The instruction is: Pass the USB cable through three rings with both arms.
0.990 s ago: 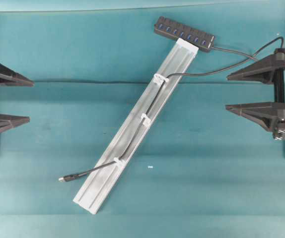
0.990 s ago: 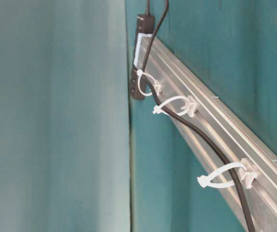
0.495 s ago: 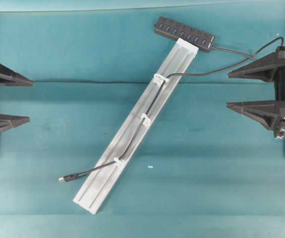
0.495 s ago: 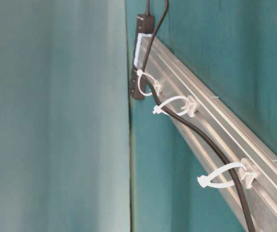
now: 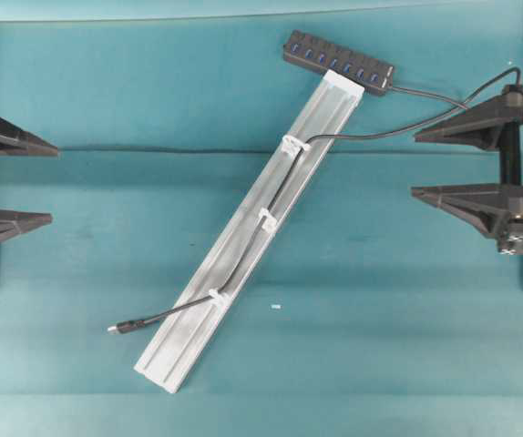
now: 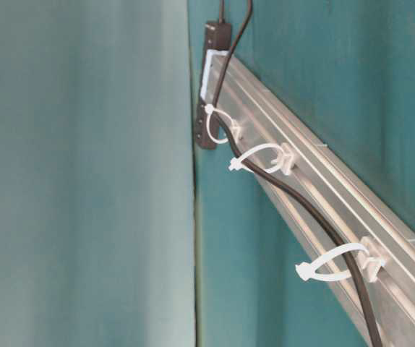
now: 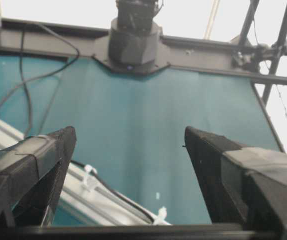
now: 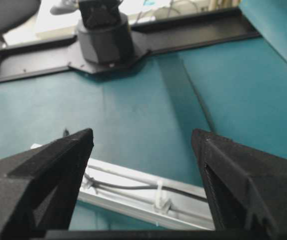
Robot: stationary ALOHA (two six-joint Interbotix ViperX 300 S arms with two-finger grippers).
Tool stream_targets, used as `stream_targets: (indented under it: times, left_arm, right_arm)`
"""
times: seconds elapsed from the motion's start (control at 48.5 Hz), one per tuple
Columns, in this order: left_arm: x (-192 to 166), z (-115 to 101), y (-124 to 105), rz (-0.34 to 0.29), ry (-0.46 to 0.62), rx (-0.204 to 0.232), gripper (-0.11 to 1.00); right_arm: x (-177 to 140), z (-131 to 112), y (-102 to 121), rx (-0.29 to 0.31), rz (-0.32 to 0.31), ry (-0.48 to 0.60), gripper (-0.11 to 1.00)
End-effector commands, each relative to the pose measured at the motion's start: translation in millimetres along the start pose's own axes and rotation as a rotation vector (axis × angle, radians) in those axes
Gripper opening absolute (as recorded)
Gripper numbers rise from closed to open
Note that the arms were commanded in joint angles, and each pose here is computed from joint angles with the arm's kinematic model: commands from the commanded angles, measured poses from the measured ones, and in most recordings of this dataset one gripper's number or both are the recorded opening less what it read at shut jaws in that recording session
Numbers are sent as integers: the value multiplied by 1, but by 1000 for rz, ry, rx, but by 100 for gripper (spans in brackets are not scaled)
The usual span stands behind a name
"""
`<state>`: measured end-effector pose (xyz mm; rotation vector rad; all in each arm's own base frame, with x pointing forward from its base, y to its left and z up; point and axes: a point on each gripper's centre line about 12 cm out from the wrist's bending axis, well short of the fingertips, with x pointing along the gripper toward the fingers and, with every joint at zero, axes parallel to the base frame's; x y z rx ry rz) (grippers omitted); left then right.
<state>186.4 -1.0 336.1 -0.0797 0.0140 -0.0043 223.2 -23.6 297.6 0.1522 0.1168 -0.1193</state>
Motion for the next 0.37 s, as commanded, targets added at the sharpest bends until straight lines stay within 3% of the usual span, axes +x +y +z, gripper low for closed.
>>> stream_targets:
  times: [0.0, 0.351]
  left_arm:
    - [1, 7, 0, 0, -17, 5, 97]
    - [-3, 9, 0, -1, -31, 3, 97]
  right_arm:
    - [3, 0, 0, -3, 0, 2, 85]
    - [4, -3, 0, 5, 1, 11, 86]
